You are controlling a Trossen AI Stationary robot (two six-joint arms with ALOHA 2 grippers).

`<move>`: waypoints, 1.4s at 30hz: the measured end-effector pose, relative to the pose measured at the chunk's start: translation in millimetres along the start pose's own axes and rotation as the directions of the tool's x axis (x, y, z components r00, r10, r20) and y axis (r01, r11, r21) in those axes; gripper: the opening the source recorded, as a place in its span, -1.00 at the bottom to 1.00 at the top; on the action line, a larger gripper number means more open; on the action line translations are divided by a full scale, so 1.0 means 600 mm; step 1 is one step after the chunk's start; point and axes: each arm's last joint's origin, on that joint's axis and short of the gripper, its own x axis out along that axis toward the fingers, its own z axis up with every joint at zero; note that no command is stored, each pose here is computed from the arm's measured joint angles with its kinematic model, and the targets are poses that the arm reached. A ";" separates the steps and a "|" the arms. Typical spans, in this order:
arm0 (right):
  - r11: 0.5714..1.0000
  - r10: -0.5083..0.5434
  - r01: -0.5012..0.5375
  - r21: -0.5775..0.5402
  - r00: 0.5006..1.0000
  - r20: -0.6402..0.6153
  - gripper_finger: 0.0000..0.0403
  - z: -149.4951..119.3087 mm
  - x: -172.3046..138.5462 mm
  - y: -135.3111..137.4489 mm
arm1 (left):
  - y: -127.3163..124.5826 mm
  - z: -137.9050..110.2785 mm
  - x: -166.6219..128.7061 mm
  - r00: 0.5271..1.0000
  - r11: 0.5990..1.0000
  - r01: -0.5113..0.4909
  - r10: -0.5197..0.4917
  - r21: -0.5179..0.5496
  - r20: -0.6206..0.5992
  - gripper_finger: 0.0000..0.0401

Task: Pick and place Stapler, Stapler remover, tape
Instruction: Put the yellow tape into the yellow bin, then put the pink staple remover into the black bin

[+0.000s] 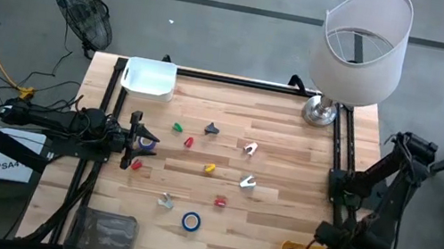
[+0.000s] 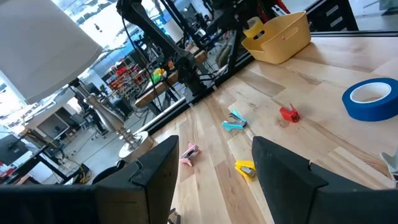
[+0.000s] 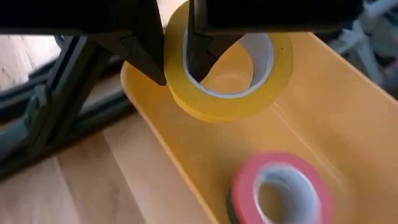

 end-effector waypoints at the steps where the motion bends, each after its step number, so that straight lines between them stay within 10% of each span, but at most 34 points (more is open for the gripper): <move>1: 1.000 -0.010 0.010 -0.006 1.000 -0.017 -0.83 -0.003 0.005 0.002 | 0.000 0.000 0.000 1.000 1.000 0.000 0.000 0.000 -0.001 -0.01; 28: 0.995 0.002 -0.006 -0.098 0.999 -0.035 -0.03 -0.003 0.010 0.009 | 0.000 0.000 0.000 1.000 1.000 0.000 0.000 0.000 0.000 -0.01; 42: 0.915 0.155 0.026 -0.404 0.900 0.407 -0.02 0.098 -0.058 -0.009 | 0.000 0.000 0.000 1.000 1.000 0.000 0.000 0.000 0.000 -0.01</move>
